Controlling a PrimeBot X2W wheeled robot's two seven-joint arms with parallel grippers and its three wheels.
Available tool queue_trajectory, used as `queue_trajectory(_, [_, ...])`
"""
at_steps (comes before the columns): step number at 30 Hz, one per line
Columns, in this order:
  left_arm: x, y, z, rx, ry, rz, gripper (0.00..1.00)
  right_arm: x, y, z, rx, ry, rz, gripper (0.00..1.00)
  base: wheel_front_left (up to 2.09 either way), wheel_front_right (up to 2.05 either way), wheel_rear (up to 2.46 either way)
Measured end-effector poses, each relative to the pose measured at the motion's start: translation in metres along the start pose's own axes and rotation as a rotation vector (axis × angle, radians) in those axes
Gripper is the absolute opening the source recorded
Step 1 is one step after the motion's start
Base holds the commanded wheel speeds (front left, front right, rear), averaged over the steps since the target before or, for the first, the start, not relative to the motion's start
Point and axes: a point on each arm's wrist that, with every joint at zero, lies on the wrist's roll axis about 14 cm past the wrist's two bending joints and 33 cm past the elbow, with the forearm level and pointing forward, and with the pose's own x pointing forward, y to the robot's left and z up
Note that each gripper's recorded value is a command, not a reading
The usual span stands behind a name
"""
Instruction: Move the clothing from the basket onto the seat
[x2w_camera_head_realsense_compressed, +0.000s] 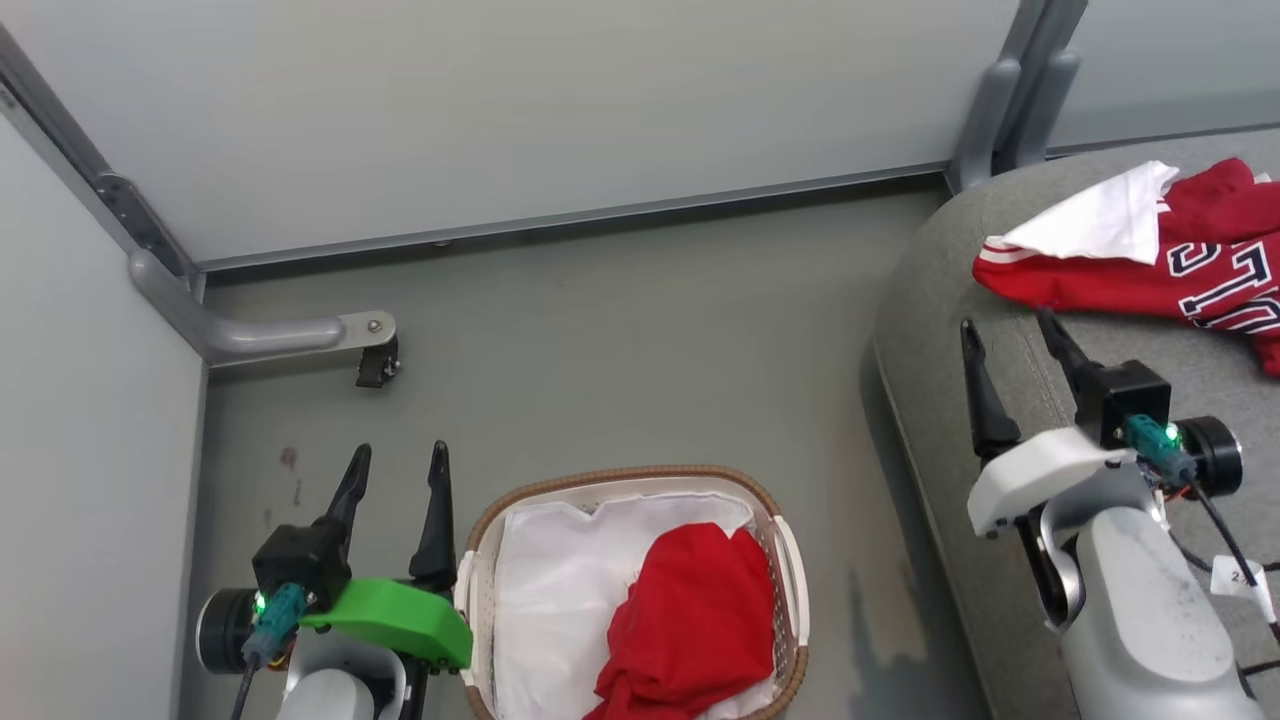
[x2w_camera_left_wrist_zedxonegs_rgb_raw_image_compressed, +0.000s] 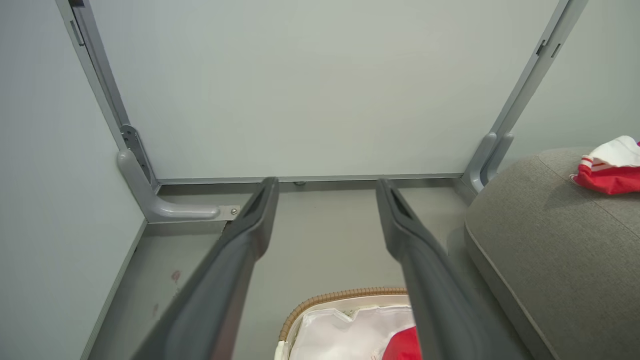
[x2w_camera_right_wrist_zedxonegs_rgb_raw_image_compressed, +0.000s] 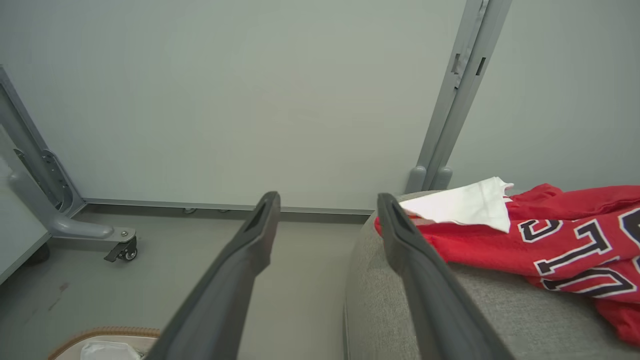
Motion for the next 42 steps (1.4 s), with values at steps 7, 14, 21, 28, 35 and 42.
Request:
queue_trajectory(7, [-0.027,0.015,-0.002,-0.017,-0.001,0.06,1.0,-0.025,0.018,-0.012,0.073,0.023,0.027,1.0,0.0,0.0,0.0])
queue_trajectory(14, [-0.039,0.019,-0.004,-0.026,0.001,0.08,1.0,-0.044,0.027,-0.022,0.121,0.046,0.04,1.0,0.0,0.0,0.0])
queue_trajectory(21, [-0.042,0.014,-0.008,-0.044,0.009,0.071,1.0,-0.048,0.026,-0.024,0.108,0.052,0.04,1.0,0.0,0.0,0.0])
queue_trajectory(28, [-0.043,0.011,-0.005,-0.045,0.001,0.065,1.0,-0.05,0.029,-0.023,0.109,0.051,0.049,1.0,0.0,0.0,0.0])
queue_trajectory(35, [-0.043,0.01,-0.004,-0.043,-0.003,0.06,1.0,-0.052,0.029,-0.022,0.113,0.05,0.049,1.0,0.0,0.0,0.0])
queue_trajectory(42, [-0.043,0.01,-0.002,-0.04,-0.009,0.059,1.0,-0.054,0.029,-0.023,0.116,0.053,0.049,1.0,0.0,0.0,0.0])
